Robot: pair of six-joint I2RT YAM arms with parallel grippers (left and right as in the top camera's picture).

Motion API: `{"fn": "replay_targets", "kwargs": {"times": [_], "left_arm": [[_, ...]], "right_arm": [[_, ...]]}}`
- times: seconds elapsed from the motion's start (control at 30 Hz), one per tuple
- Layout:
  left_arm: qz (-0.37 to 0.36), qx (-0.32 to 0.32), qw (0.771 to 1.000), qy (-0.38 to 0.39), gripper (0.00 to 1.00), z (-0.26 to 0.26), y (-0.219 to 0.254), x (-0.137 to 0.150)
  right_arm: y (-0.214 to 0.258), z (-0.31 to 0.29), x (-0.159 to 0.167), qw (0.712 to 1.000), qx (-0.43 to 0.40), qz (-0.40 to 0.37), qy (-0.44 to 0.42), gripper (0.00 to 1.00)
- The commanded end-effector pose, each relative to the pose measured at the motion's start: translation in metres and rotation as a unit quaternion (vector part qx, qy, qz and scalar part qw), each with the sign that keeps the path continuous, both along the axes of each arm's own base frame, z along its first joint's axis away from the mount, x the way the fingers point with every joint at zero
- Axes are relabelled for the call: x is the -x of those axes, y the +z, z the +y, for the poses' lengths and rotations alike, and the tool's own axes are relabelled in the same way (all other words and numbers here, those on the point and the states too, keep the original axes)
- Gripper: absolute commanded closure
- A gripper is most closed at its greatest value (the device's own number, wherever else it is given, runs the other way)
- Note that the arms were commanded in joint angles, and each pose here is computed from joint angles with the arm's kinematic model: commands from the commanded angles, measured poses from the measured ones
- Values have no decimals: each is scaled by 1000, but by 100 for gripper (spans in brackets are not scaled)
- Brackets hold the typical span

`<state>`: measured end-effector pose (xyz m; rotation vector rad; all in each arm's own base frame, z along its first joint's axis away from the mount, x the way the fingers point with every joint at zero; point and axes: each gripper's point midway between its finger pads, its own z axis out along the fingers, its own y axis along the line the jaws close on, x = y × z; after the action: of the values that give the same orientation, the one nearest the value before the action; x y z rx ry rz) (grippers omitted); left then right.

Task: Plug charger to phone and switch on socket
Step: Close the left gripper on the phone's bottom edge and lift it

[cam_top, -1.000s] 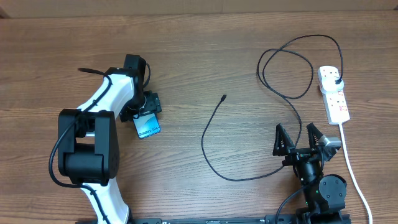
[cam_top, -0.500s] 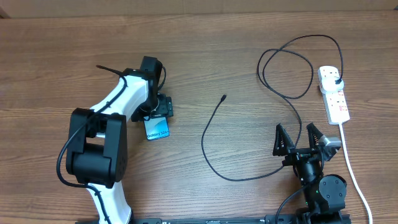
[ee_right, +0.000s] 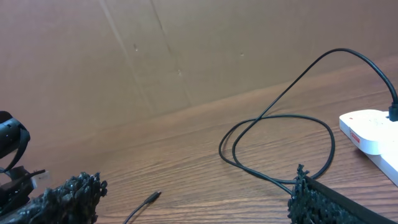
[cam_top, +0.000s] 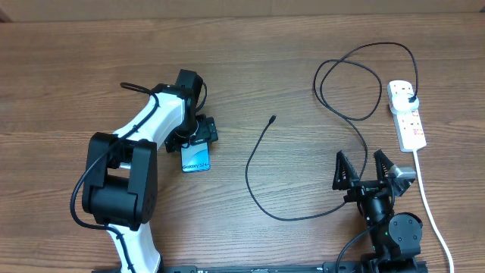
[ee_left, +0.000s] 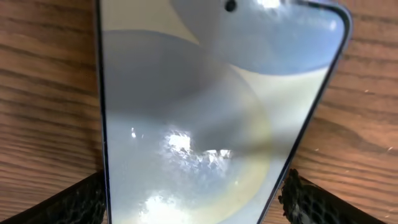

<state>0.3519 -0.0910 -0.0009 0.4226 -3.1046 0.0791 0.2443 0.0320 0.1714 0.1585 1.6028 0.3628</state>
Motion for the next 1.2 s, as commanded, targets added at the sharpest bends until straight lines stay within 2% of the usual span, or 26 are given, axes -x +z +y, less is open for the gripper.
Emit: {"fn": "replay_targets", "kwargs": {"times": [0.0, 0.43, 0.73, 0.87, 1.17], "left_arm": [[43, 53, 998, 10, 8, -21, -22, 19], [16, 36, 988, -150, 10, -15, -24, 14], [22, 3, 988, -153, 10, -5, -25, 16], [23, -22, 991, -132, 9, 3, -25, 15], [30, -29, 992, -121, 10, 3, -25, 19]], "right_arm": [[-2, 0, 0, 1000, 0, -1, 1, 0], [-2, 0, 0, 1000, 0, -1, 1, 0], [-2, 0, 0, 1000, 0, -1, 1, 0], [-2, 0, 0, 1000, 0, -1, 1, 0], [-2, 0, 0, 1000, 0, -1, 1, 0]]}}
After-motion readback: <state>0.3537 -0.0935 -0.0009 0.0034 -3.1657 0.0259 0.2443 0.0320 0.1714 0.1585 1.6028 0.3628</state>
